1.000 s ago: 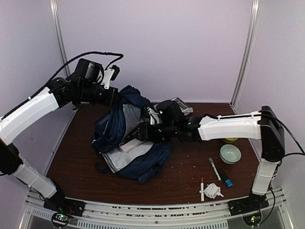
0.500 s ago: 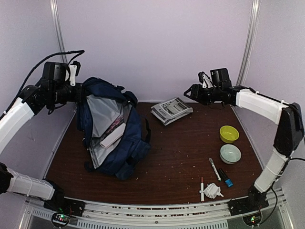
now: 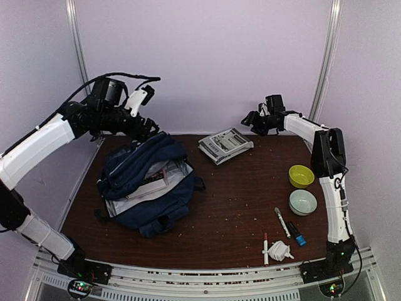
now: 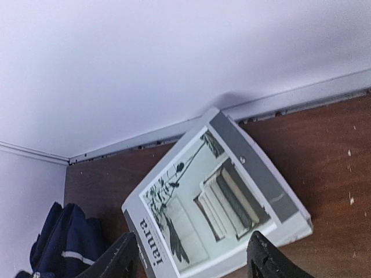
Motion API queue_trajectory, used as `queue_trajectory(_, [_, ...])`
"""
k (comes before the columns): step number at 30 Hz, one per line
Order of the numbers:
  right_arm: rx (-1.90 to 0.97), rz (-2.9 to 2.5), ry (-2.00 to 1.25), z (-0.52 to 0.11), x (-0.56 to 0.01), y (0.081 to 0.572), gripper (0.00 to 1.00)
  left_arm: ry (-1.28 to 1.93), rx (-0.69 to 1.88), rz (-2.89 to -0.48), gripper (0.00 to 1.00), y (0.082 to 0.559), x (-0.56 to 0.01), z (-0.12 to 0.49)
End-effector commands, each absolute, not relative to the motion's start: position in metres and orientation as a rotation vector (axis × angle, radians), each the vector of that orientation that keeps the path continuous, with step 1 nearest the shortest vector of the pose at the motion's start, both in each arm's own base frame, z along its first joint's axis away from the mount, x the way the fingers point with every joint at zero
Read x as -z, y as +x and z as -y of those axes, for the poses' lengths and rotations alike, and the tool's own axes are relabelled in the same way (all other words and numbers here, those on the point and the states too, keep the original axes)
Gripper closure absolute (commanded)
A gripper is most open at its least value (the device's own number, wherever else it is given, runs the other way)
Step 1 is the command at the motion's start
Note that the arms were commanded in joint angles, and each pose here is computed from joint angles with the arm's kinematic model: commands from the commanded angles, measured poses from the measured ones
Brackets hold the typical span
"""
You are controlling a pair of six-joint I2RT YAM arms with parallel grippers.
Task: Pack the student bag
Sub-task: Place the student bag at the center of the board, then move the book to the center of the board.
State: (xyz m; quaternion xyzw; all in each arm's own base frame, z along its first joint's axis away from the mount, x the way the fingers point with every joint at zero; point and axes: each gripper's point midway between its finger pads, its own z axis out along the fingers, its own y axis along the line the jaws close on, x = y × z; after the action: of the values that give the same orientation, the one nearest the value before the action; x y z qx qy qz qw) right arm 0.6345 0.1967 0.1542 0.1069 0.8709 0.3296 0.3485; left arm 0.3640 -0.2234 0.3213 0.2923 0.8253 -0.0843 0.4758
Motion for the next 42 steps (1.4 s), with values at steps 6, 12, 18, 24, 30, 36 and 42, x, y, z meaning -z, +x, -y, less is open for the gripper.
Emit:
queue_trajectory(6, [-0.88, -2.18, 0.575, -0.159, -0.117, 0.679, 0.34, 0.617, 0.703, -2.023, 0.29, 0.461, -0.305, 0.359])
queue_trajectory(12, [-0.966, -2.165, 0.695, -0.163, -0.084, 0.687, 0.32, 0.582, 0.711, -2.096, 0.49, 0.511, -0.219, 0.424])
queue_trajectory(18, [-0.932, -2.208, 0.759, -0.162, -0.078, 0.681, 0.32, 0.607, 0.585, -2.243, 0.48, 0.511, -0.137, 0.431])
queue_trajectory(24, [-1.04, -2.258, 0.792, -0.199, -0.068, 0.665, 0.32, 0.555, 0.668, -2.385, 0.45, 0.496, -0.084, 0.439])
queue_trajectory(30, [-1.137, -2.306, 0.737, -0.231, -0.065, 0.649, 0.38, 0.463, 0.777, -2.433, 0.38, 0.491, -0.063, 0.436])
queue_trajectory(36, [-1.062, -2.329, 0.711, -0.219, -0.061, 0.62, 0.47, 0.353, 0.773, -2.42, 0.33, 0.503, -0.075, 0.405])
queue_trajectory(42, [-1.131, -2.335, 0.69, -0.229, -0.057, 0.615, 0.57, 0.197, 0.701, -2.379, 0.3, 0.524, -0.092, 0.359])
